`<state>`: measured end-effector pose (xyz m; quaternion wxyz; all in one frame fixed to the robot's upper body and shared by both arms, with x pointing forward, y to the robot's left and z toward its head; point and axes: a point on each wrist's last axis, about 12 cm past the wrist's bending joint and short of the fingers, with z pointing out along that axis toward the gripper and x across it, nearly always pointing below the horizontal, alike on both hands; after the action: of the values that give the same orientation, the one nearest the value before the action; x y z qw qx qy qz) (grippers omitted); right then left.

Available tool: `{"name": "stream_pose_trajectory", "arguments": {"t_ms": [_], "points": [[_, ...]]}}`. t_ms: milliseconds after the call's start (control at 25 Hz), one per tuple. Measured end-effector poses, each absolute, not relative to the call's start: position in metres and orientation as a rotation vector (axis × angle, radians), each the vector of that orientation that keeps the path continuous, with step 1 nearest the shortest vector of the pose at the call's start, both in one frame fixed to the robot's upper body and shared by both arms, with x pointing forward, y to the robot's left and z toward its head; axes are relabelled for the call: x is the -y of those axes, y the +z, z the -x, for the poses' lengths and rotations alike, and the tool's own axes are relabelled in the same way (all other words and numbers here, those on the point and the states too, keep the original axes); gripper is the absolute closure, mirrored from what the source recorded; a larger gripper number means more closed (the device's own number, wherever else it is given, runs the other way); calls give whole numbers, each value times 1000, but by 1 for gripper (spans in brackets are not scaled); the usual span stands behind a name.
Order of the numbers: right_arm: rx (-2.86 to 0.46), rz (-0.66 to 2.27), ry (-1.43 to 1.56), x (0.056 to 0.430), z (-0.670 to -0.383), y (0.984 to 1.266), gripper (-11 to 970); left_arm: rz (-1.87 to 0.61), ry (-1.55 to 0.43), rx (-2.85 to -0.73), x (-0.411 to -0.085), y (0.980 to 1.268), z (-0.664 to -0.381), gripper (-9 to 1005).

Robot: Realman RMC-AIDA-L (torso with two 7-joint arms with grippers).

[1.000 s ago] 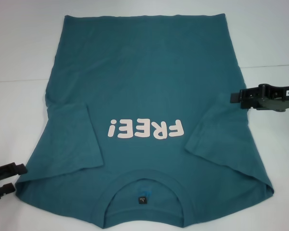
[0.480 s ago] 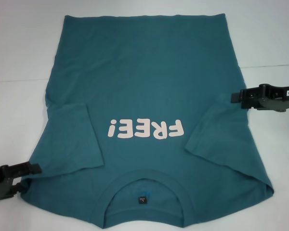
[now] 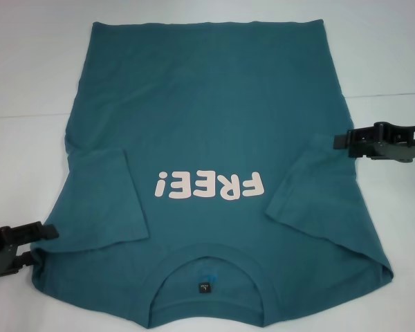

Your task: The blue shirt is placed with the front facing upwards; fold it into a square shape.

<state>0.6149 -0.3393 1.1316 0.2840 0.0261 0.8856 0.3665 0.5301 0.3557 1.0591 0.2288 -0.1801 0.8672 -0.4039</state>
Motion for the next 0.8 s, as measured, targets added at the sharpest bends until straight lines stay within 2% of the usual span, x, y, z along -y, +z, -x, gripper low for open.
{"name": "stream_pose_trajectory", "arguments": {"t_ms": [800], "points": [[-2364,-76,981,341,-614,1132,450,587,-1112,-2408,-366,1053,-512,231]]}}
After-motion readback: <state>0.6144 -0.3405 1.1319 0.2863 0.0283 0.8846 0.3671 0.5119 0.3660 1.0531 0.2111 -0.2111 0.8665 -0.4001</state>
